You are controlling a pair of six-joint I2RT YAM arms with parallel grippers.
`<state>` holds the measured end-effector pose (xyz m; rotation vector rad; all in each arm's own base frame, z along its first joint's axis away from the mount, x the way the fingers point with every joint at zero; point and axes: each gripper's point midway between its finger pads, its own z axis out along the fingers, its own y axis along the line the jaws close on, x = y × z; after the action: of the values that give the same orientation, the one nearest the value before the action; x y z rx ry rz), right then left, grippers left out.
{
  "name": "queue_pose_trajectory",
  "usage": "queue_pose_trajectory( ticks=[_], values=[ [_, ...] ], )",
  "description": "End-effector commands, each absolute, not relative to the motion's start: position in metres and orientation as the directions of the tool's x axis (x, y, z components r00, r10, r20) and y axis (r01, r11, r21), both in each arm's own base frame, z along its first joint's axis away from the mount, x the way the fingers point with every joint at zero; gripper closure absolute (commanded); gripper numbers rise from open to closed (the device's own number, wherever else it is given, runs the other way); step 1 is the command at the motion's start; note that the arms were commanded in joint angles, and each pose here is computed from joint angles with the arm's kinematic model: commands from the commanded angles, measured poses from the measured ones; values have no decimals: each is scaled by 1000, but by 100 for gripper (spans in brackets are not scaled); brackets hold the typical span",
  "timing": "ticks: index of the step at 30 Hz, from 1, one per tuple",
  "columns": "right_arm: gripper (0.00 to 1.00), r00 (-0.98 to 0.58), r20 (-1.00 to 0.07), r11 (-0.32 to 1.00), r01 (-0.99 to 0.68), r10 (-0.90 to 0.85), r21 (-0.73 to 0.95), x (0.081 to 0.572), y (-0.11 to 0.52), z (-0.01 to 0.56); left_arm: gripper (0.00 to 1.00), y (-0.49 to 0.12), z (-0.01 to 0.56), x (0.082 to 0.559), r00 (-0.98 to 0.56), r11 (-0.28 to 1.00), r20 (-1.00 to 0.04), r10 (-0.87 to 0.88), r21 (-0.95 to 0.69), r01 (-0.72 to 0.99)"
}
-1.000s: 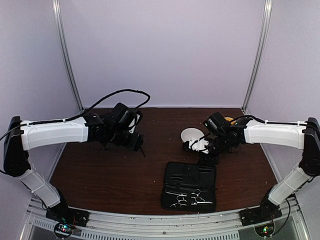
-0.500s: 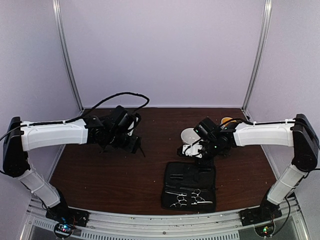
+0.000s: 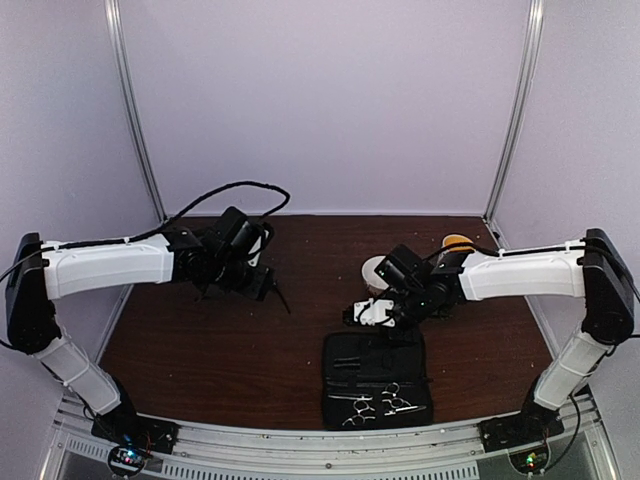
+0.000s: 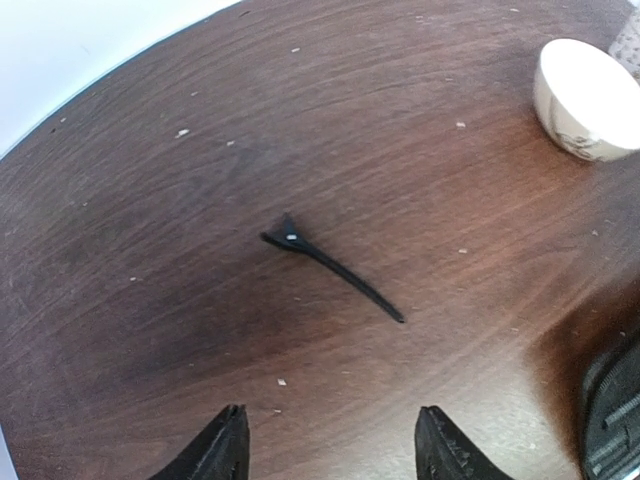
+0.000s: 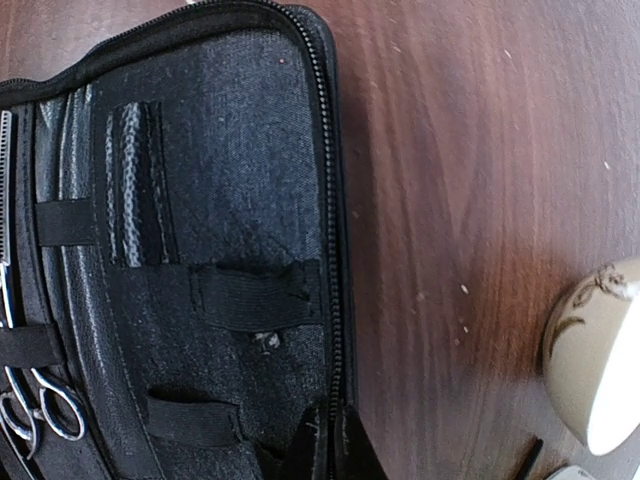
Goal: Sort the hair-cutting tools
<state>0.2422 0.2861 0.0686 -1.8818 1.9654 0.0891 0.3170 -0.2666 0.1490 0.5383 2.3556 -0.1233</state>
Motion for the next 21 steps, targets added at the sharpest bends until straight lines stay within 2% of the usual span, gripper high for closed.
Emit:
queue_pose_trajectory(
  ticks=[1, 2, 5, 10, 13, 17, 21],
  values=[
    [100, 23, -332, 45, -980, -943, -196, 226, 300, 63, 44, -247, 131, 332, -721, 930, -625, 298, 21, 366],
    [98, 19, -328, 50, -978, -944, -200, 227, 300, 62, 45, -247, 129, 334, -726, 930, -620, 297, 15, 368],
    [83, 9, -338, 71, -972, -941, -222, 232, 299, 70, 45, -253, 127, 337, -732, 921, -604, 315, 8, 390],
    [65, -12, -468, 137, -963, -884, -233, 240, 287, 124, 44, -264, 130, 334, -730, 903, -603, 321, -37, 427],
    [63, -66, -500, 205, -952, -863, -227, 253, 265, 138, 44, -267, 137, 330, -720, 893, -618, 316, -62, 445],
    [64, -156, -444, 281, -931, -882, -233, 276, 227, 122, 44, -267, 142, 327, -707, 887, -635, 310, -75, 456],
    [67, -211, -447, 321, -929, -869, -184, 279, 218, 111, 44, -259, 137, 328, -713, 902, -631, 304, -50, 429]
  ],
)
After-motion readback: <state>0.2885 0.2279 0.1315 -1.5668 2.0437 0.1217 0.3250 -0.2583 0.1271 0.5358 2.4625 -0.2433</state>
